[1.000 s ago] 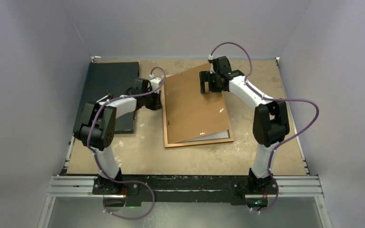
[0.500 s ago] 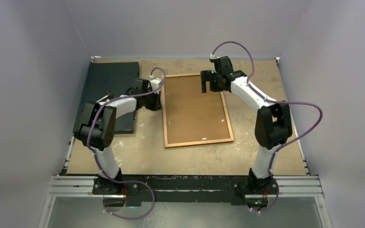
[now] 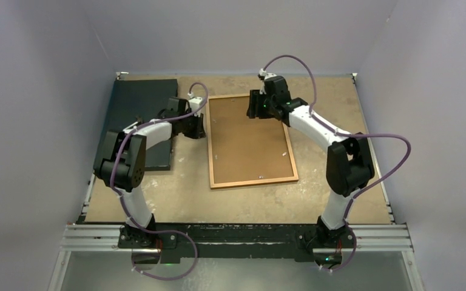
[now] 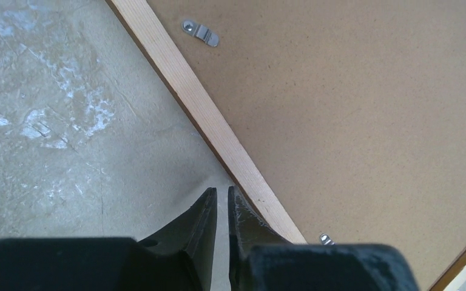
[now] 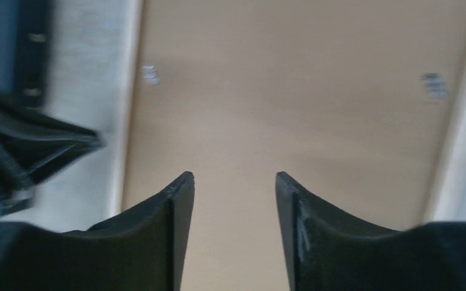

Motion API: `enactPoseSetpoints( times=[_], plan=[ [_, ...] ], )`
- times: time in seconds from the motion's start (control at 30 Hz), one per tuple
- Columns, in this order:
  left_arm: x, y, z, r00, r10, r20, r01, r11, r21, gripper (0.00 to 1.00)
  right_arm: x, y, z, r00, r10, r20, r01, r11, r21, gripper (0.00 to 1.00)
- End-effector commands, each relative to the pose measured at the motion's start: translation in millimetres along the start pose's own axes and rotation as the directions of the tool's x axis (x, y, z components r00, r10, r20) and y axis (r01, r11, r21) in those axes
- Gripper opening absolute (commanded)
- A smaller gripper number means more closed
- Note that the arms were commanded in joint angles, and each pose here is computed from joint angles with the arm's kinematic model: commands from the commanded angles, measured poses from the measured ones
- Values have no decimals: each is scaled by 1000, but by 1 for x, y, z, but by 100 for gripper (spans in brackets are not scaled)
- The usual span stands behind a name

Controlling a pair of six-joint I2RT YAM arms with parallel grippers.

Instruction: Put the photo into the frame

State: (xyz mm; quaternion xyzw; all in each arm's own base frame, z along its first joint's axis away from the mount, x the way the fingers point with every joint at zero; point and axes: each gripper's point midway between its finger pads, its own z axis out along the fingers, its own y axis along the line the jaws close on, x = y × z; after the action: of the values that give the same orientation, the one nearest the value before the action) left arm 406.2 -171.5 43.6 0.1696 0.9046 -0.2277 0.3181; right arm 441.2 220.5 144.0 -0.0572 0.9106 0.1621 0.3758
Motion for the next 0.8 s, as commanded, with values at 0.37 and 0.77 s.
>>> enactPoseSetpoints(
  times=[0.37,0.77],
  plan=[
    [-39,-8,-4,997,-34,73,30,998,61,28,-3,106,84,988,156,-11,-148,906,-396,30],
    [-28,2,19,995,-92,43,87,991,103,17,0,124,130,990,132,-41,-134,860,-493,35]
  ],
)
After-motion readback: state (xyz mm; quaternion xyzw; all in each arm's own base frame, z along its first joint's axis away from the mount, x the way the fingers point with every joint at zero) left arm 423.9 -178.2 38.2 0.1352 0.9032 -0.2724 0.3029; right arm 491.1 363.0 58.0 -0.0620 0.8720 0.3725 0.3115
